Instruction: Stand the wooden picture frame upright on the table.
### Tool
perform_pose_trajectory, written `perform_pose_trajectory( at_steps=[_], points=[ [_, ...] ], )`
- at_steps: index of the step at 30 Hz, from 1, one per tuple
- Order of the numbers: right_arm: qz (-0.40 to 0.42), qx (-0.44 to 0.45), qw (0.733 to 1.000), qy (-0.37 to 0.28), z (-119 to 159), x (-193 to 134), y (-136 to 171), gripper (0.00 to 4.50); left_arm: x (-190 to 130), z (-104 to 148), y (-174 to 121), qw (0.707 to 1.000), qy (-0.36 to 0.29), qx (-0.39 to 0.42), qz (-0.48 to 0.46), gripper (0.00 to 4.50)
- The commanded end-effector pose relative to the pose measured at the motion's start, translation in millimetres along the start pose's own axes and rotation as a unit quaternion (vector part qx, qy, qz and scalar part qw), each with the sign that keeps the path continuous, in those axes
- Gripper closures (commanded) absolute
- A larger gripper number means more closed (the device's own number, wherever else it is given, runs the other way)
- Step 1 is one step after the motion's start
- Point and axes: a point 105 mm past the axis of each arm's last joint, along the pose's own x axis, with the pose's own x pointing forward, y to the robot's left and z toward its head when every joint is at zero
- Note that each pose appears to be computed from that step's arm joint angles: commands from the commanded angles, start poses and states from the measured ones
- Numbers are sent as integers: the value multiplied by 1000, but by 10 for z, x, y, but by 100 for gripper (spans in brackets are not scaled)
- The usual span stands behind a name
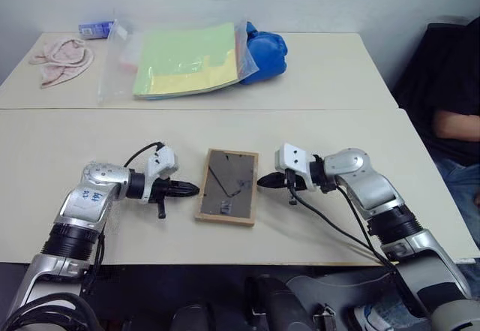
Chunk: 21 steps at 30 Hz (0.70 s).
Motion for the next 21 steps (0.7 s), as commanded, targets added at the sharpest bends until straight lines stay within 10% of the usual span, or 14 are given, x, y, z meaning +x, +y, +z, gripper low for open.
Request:
perform_pose_trajectory(
  at_steps=[1,7,16,21],
  points=[
    [-3,-42,999,2,82,-54,-35,450,-181,-28,-6,997,-7,-79,19,426],
    [34,-110,992,43,40,-114,86,450,-271,-67,-180,937,-26,-348,-33,272],
    [62,-159,983,63,23,-2,200,450,72,-89,-439,906,23,-412,-93,7],
    [54,-177,981,65,30,90,202,450,326,-198,-533,906,68,-404,-103,3]
  ],
)
